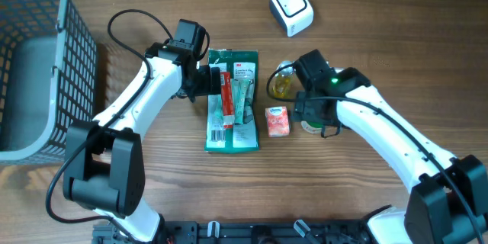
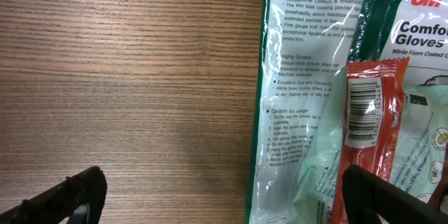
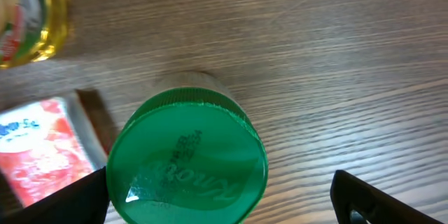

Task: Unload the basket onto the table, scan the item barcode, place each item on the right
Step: 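Lower the right gripper over the green-lidded jar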

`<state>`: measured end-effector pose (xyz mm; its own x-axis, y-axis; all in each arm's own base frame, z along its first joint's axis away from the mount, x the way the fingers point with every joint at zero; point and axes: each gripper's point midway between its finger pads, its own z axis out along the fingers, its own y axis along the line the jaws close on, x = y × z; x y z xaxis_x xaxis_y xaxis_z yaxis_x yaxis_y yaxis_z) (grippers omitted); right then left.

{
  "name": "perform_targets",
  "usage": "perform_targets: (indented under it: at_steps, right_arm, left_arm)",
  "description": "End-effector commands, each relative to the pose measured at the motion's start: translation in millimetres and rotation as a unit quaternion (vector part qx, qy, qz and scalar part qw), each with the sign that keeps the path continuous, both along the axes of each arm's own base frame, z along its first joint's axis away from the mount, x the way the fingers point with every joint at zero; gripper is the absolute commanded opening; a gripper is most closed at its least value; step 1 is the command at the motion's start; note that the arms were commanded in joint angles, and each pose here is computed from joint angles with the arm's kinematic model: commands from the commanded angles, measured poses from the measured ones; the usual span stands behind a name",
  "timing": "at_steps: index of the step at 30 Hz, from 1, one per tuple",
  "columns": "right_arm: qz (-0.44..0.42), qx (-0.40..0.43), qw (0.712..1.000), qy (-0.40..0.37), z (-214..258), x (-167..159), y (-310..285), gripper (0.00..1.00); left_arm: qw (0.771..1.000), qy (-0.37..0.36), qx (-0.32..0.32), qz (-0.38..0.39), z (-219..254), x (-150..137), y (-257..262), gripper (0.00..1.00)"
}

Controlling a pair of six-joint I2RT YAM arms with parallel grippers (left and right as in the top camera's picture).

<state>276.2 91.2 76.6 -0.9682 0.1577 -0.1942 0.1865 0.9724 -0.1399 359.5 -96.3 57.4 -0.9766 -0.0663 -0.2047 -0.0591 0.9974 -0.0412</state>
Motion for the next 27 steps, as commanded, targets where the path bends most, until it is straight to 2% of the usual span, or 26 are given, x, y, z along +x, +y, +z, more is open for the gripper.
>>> perform_targets:
  at_steps: [1,7,13,17,21,24,27]
  right_arm:
    - [0.001,-0.023,1.000,0.021,-5,-5,-18,1.00]
    - [-0.011,0.078,0.997,0.018,-8,6,7,1.00]
    - [-0.016,0.083,0.996,0.011,-8,9,9,1.00]
    - [-0.078,0.085,0.993,0.014,-8,4,6,0.99]
    - [-0.103,0.081,0.991,0.011,-8,4,4,0.99]
    - [-0.106,0.076,0.991,0.020,-9,-1,2,0.94]
    - [-0.105,0.075,0.991,0.027,-9,-4,1,0.84]
  left_arm:
    - [1.000,-0.006,0.001,0.000,4,-1,0,1.00]
    - [1.000,-0.006,0.001,0.000,4,-1,0,1.00]
    - [1.000,-0.006,0.001,0.000,4,-1,0,1.00]
    - [1.000,-0.006,0.001,0.000,4,-1,0,1.00]
    - [1.000,-0.006,0.001,0.000,4,-1,0,1.00]
    - [1.000,-0.006,0.001,0.000,4,-1,0,1.00]
    - [1.000,-0.006,0.001,0.000,4,-1,0,1.00]
